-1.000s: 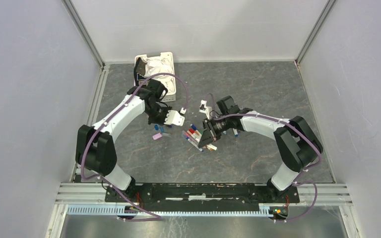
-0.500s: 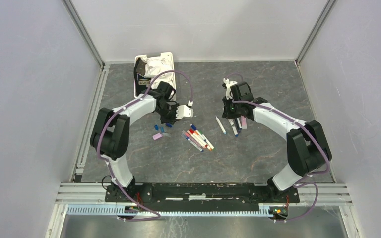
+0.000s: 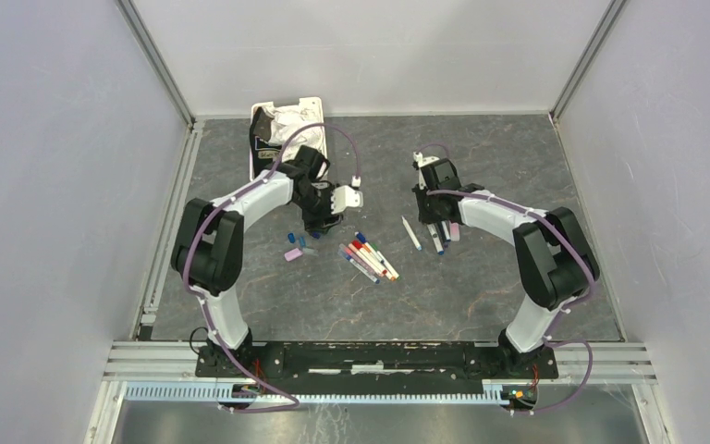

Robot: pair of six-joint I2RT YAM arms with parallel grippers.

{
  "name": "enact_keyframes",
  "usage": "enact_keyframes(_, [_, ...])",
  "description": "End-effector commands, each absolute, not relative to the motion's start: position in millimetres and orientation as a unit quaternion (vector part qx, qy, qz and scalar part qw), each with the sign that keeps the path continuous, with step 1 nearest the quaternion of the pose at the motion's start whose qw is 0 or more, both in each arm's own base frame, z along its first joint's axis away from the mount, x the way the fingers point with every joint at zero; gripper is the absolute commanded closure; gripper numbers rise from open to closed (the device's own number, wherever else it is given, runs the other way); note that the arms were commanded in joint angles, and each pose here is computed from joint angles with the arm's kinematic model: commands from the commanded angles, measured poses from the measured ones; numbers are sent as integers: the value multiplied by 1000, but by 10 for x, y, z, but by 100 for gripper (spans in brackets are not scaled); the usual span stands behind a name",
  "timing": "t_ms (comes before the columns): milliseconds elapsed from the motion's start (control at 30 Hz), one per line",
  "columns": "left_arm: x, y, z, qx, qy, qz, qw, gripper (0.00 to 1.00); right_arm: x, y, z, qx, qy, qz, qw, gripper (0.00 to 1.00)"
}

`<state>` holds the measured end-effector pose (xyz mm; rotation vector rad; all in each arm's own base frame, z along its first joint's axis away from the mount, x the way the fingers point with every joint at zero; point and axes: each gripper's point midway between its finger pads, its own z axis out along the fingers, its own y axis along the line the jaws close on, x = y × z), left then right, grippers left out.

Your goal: Open the pen caps

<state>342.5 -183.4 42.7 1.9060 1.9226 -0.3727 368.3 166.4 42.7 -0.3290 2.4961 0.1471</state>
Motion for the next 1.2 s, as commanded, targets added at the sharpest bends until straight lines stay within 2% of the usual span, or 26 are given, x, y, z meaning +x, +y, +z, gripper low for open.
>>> enact_keyframes(0, [3688,-2051,1333,633,701,-132,300,24,3848,1771,477,-121,932,54,337,87])
enact_keyframes(67, [3757,-2067,1622,609,712,-126,325,18,3844,1805,439,-124,933,55,334,83])
enact_keyframes(300, [3837,-1909,2316,547,743,-80,378,12,3841,1815,408,-131,931,40,337,80])
enact_keyframes(367, [3825,-1881,2450,527,750,-76,392,5,3837,1809,433,-132,930,38,341,79])
enact_keyframes(500, [3727,-1846,2579,522,747,-76,404,4,3844,1800,571,-140,922,18,360,67])
enact_keyframes(600, [3695,-1783,2590,523,747,-64,405,4,3853,1811,690,-146,916,8,373,62])
enact_keyframes(800, [3644,-1720,2649,528,742,-52,409,5,3807,1979,1151,-161,890,19,425,60])
enact_keyframes(933, [3696,-1705,2899,494,739,-47,456,0,3640,2359,1359,-218,872,61,433,58])
enact_keyframes(1167, [3538,-1721,3029,484,738,-70,464,0,3106,2827,979,-302,867,136,373,63])
